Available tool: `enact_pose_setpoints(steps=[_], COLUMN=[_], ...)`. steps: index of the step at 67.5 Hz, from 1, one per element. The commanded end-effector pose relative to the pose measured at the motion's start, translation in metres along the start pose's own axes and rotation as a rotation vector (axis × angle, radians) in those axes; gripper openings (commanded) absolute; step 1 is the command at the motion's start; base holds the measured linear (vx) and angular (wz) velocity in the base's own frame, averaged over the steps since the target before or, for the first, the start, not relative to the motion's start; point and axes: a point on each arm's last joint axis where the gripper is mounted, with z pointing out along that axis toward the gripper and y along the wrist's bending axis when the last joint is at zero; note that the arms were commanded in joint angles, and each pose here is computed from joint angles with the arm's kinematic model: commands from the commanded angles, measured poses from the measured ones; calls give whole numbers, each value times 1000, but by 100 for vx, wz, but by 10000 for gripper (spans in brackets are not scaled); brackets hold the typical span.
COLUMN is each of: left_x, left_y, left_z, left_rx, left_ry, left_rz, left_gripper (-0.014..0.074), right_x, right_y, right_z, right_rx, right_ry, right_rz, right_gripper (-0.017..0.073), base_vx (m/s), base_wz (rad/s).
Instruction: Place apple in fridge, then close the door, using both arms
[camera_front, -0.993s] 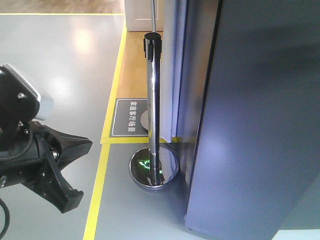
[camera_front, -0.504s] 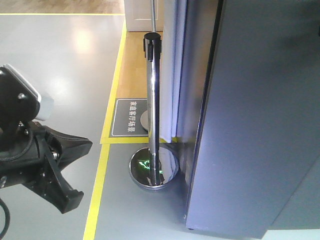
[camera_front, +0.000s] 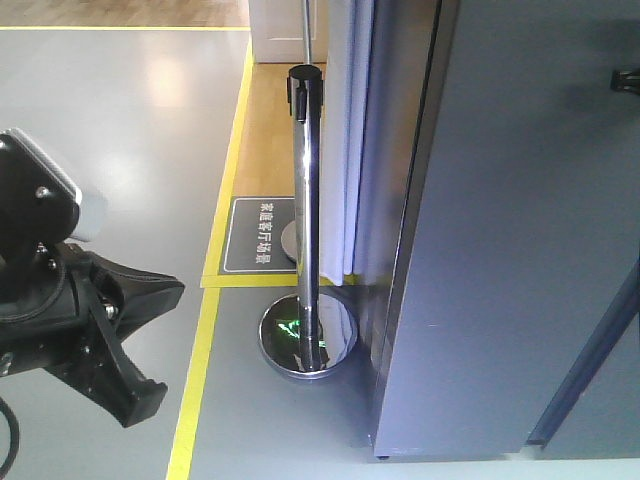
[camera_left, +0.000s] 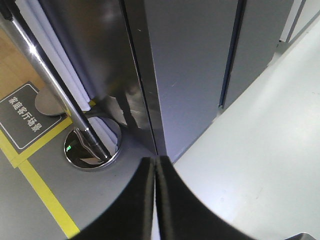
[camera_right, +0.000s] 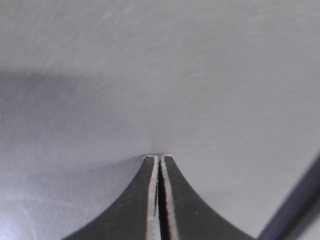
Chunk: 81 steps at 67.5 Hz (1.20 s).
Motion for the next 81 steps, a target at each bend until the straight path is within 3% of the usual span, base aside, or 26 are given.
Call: enact_pose_setpoints(steps=[1, 8, 13, 24, 28, 33, 45, 56, 64, 81], left_x=[-13, -13, -13, -13, -13, -13, -13, -13, -13, -13], left_y=[0, 0, 0, 0, 0, 0, 0, 0, 0, 0], left_z=[-8, -8, -8, -8, -8, -8, -8, -8, -8, -8], left_rx=[-2, -2, -2, -2, -2, -2, -2, -2, -2, -2], left_ry=[-94, -94, -94, -94, -94, -94, -94, -94, -94, -94], left_rz=[-14, -14, -14, -14, -14, -14, -14, -14, -14, -14], left_gripper=[-6, -6, -6, -6, -6, -6, -6, -6, -6, -6], right_x=[-45, -59, -67, -66, -60, -52, -42, -48, -41, 2], right_y=[-4, -3, 1, 14, 19, 26, 43, 53, 49, 37], right_z=[-33, -50, -62, -77, -78, -78, -89, -113, -142, -221], right_rx=[-3, 11, 34, 121, 125, 83, -134, -277, -288, -273], right_ry=[-135, -165, -168, -54, 17, 112, 257, 246, 195, 157], right_rz=[53, 68, 43, -121, -179, -207, -93, -17, 22, 5], right_gripper=[-2, -2, -2, -2, -2, -2, -2, -2, -2, -2], base_vx=[0, 0, 0, 0, 0, 0, 0, 0, 0, 0], base_wz=[0, 0, 0, 0, 0, 0, 0, 0, 0, 0])
